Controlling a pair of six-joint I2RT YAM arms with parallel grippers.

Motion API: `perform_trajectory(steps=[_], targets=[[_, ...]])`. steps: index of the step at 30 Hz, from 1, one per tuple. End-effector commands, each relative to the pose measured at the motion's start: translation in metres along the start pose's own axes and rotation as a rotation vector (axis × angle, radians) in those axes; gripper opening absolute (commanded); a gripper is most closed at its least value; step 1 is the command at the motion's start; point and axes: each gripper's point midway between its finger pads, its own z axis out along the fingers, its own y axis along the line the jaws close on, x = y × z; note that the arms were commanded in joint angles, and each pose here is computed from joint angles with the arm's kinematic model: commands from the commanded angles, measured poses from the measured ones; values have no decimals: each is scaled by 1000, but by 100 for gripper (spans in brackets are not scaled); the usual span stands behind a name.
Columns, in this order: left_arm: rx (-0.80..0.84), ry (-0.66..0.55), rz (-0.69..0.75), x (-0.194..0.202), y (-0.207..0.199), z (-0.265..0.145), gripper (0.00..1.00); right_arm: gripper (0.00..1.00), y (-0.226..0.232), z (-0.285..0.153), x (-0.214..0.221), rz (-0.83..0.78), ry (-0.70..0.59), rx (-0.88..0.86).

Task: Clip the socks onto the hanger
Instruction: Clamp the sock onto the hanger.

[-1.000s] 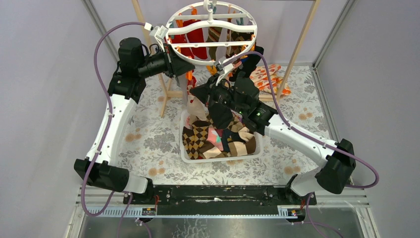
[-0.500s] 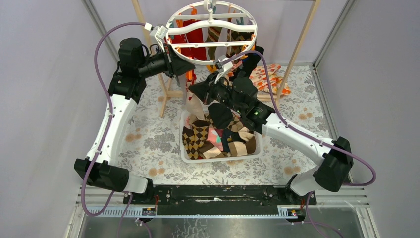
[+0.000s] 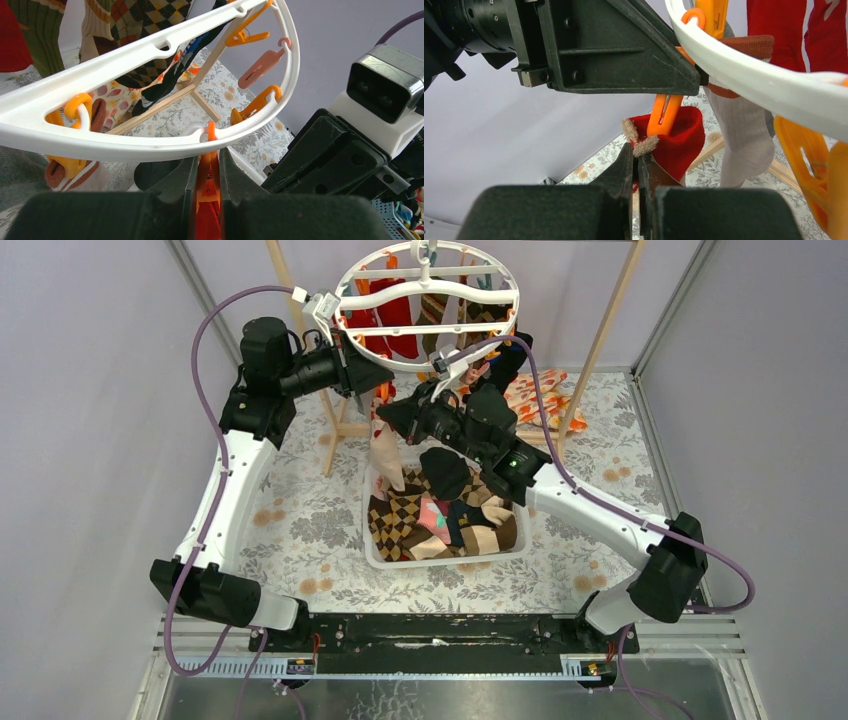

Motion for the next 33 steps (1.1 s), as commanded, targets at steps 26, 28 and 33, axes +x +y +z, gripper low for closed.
perform_trajectory(steps=[26, 28, 33], targets=[[-31, -57, 50, -13, -14, -17, 99, 54, 7, -9, -61, 13, -103, -13], [-37, -50, 52, -9, -11, -16, 99, 63, 9, -15, -63, 27, -94, -26], [-59, -36, 49, -1, 2, -12, 97, 70, 5, -46, -69, 31, -97, -14]])
